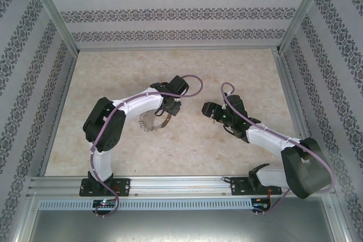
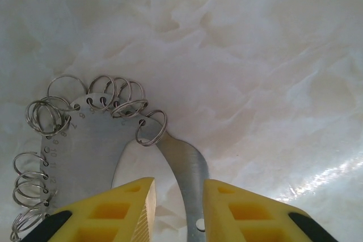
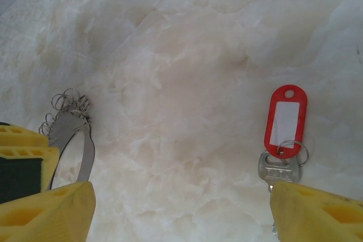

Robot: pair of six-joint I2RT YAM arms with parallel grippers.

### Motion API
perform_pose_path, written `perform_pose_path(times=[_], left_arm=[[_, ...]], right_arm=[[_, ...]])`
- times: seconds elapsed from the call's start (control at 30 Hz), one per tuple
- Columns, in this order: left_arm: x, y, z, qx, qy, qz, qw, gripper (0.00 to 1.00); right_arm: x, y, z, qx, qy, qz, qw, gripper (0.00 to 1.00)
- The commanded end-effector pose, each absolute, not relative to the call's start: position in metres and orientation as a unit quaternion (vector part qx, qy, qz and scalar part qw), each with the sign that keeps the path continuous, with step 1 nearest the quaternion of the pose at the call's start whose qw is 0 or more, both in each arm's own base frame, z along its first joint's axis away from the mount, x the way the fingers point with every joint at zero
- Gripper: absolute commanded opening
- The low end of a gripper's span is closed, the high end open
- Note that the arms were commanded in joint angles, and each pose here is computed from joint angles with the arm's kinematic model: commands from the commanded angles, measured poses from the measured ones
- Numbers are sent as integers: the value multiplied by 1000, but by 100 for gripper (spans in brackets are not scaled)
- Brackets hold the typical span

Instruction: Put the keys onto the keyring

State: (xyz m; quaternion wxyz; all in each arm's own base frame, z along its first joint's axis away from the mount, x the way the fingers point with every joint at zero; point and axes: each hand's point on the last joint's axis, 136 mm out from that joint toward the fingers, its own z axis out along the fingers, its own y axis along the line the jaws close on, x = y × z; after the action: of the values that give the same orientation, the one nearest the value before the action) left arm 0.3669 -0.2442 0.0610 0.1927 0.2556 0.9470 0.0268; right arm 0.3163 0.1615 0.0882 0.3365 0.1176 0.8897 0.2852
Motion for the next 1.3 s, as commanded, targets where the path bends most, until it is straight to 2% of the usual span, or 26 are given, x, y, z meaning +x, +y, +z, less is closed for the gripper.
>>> perform_pose_path(times=[0.0, 0.3, 1.27], left_arm=[[364, -240, 58, 276, 943, 58, 179, 28], [370, -242, 54, 282, 940, 69, 179, 23], [381, -238, 38, 295, 935, 99, 173, 24]], right_arm=[[320, 162, 88, 127, 885, 283, 346, 81], [319, 161, 84, 129, 887, 281, 344, 81], [316, 157, 80, 130, 887, 276, 347, 82]])
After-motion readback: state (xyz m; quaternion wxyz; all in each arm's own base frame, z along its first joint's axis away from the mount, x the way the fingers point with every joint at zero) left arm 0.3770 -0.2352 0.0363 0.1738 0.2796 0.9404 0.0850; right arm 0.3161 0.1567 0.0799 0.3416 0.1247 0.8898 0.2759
